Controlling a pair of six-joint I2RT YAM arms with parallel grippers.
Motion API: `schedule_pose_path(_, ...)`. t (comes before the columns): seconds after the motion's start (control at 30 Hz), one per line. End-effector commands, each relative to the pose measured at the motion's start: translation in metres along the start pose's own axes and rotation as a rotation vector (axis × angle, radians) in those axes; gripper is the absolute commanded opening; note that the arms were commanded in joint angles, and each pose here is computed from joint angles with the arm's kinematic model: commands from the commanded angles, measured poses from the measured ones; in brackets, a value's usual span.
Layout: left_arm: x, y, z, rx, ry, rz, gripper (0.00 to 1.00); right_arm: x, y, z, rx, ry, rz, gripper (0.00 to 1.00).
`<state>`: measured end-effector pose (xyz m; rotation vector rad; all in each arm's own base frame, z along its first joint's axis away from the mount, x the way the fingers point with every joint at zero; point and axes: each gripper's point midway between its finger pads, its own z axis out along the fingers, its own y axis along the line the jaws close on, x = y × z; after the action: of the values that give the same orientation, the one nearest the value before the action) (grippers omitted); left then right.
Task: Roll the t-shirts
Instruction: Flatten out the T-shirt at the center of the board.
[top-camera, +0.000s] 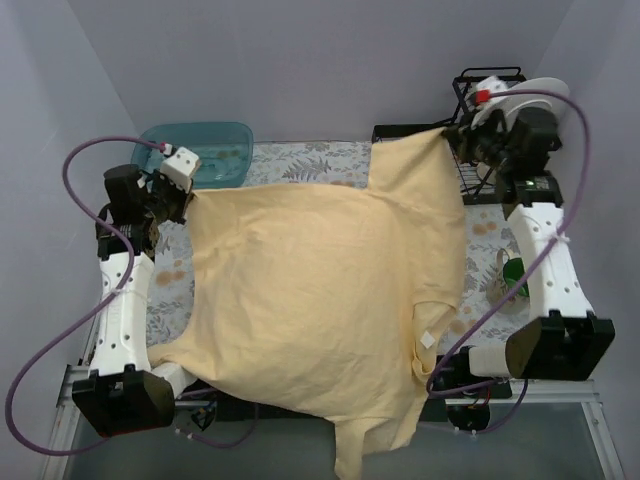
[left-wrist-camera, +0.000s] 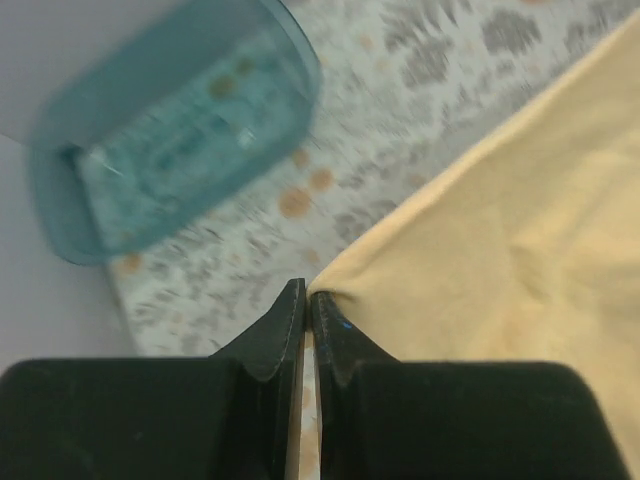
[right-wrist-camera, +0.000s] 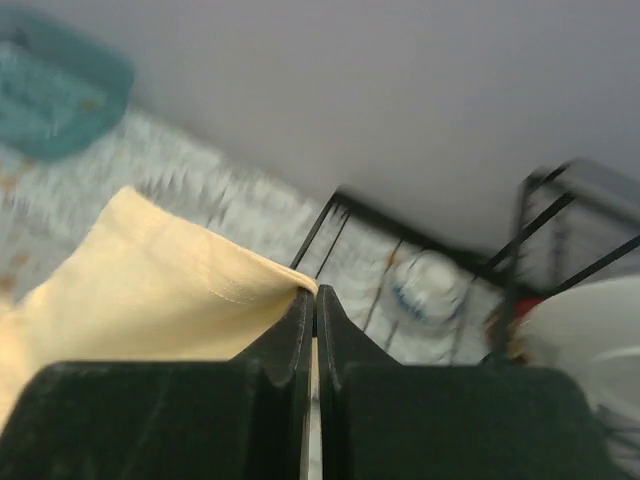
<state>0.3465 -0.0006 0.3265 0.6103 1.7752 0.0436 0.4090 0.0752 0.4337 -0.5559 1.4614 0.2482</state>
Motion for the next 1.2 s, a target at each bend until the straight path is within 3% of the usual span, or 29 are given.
schedule_pose_path(0.0, 0.068, -0.056, 0.028, 0.226, 0.120, -0.016, 0.00, 0.127, 0.090, 0.031, -0.297, 0.277, 0.088, 0.01)
schedule_pose_path(0.03, 0.078, -0.058, 0.038, 0.229, 0.131, -0.012, 0.00, 0.152, 0.100, 0.036, -0.324, 0.333, 0.101, 0.01)
schedule_pose_path(0.07, 0.113, -0.071, 0.052, 0.261, 0.210, -0.043, 0.00, 0.188, 0.113, 0.050, -0.359, 0.410, 0.132, 0.01)
schedule_pose_path(0.17, 0.150, -0.069, 0.075, 0.229, 0.277, -0.057, 0.00, 0.243, 0.120, 0.084, -0.364, 0.511, 0.171, 0.01)
schedule_pose_path(0.2, 0.174, -0.064, 0.084, 0.200, 0.354, -0.063, 0.00, 0.250, 0.118, 0.095, -0.361, 0.519, 0.153, 0.01)
schedule_pose_path(0.37, 0.218, -0.027, 0.095, 0.116, 0.473, -0.143, 0.00, 0.302, 0.109, 0.155, -0.357, 0.621, 0.144, 0.01)
schedule_pose_path(0.63, 0.214, 0.037, 0.097, -0.059, 0.468, -0.206, 0.00, 0.293, 0.075, 0.222, -0.234, 0.553, 0.142, 0.01)
schedule_pose_path(0.97, 0.173, 0.083, 0.122, -0.123, 0.371, -0.213, 0.00, 0.278, 0.052, 0.237, -0.145, 0.505, 0.037, 0.01)
schedule_pose_path(1.17, 0.167, 0.081, 0.121, -0.085, 0.368, -0.198, 0.00, 0.243, 0.060, 0.239, -0.194, 0.434, -0.008, 0.01)
